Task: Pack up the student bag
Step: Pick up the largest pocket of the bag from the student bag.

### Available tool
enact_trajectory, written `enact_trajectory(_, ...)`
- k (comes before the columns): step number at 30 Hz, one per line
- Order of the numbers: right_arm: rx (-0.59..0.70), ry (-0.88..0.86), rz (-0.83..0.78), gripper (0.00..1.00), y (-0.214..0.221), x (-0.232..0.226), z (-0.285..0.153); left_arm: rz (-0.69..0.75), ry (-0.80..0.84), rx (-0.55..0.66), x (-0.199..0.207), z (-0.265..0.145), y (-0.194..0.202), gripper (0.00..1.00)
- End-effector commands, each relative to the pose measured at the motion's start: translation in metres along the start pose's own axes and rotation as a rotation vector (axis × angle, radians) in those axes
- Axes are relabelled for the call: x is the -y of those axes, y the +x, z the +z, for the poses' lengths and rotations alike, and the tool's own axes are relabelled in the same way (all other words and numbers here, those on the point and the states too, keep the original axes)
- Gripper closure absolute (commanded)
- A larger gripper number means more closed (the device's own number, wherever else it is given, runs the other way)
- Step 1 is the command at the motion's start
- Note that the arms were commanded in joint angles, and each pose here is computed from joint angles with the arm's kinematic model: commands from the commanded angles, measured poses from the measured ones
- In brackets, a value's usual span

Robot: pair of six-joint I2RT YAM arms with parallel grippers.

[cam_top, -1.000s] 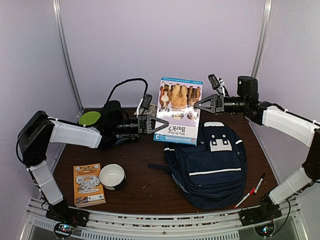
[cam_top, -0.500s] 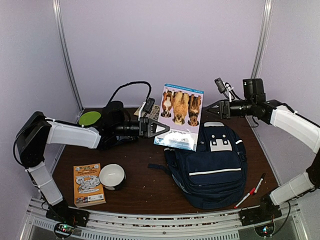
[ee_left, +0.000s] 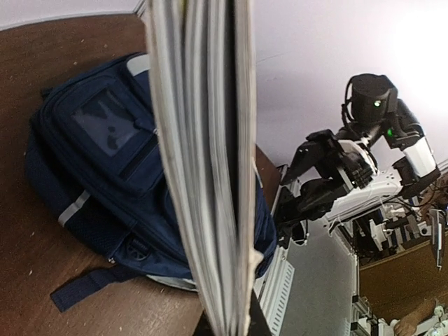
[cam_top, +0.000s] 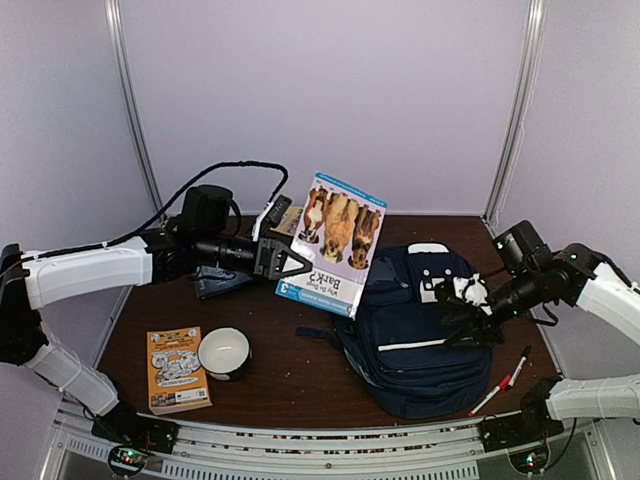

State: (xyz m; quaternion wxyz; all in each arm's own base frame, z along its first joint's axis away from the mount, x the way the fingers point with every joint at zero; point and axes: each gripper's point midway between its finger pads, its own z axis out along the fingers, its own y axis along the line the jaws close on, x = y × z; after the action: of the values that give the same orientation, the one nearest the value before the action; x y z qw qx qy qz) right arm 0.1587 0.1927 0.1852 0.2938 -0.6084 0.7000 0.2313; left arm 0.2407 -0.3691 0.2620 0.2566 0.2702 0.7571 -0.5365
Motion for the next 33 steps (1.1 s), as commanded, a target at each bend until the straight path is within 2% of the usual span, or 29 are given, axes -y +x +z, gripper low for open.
enact_trajectory(1,-0.185,-0.060,-0.149,0.48,0.046,-0.037,0.012,0.014,-0.089,-0.030,-0.009,-0.005,0.003,1.00)
enact_trajectory(6,-0.268,-0.061,-0.262,0.39,0.077,-0.055,0.037,-0.004,-0.128,-0.030,-0.014,-0.005,0.000,1.00)
enact_trajectory(18,-0.362,-0.077,-0.348,0.44,0.078,-0.055,0.068,0.022,-0.153,-0.004,-0.009,-0.017,-0.002,1.00)
enact_trajectory(20,-0.377,-0.076,-0.349,0.50,0.079,-0.052,0.071,0.029,-0.162,-0.002,-0.009,-0.021,0.000,1.00)
enact_trajectory(23,-0.379,-0.012,-0.297,0.73,0.071,-0.039,0.074,0.041,-0.155,0.004,-0.005,-0.028,0.004,1.00)
enact_trajectory(24,-0.373,0.023,-0.284,0.84,0.066,-0.031,0.074,0.042,-0.148,0.004,-0.003,-0.029,0.006,1.00)
enact_trajectory(27,-0.332,0.086,-0.232,0.97,0.046,-0.009,0.069,0.054,-0.094,0.002,0.007,-0.033,0.013,1.00)
enact_trajectory(28,-0.312,0.102,-0.205,1.00,0.038,0.001,0.066,0.057,-0.080,0.004,0.010,-0.035,0.015,1.00)
enact_trajectory(33,-0.204,0.257,-0.018,1.00,-0.001,0.080,0.045,0.068,-0.058,-0.008,0.014,-0.040,0.025,1.00)
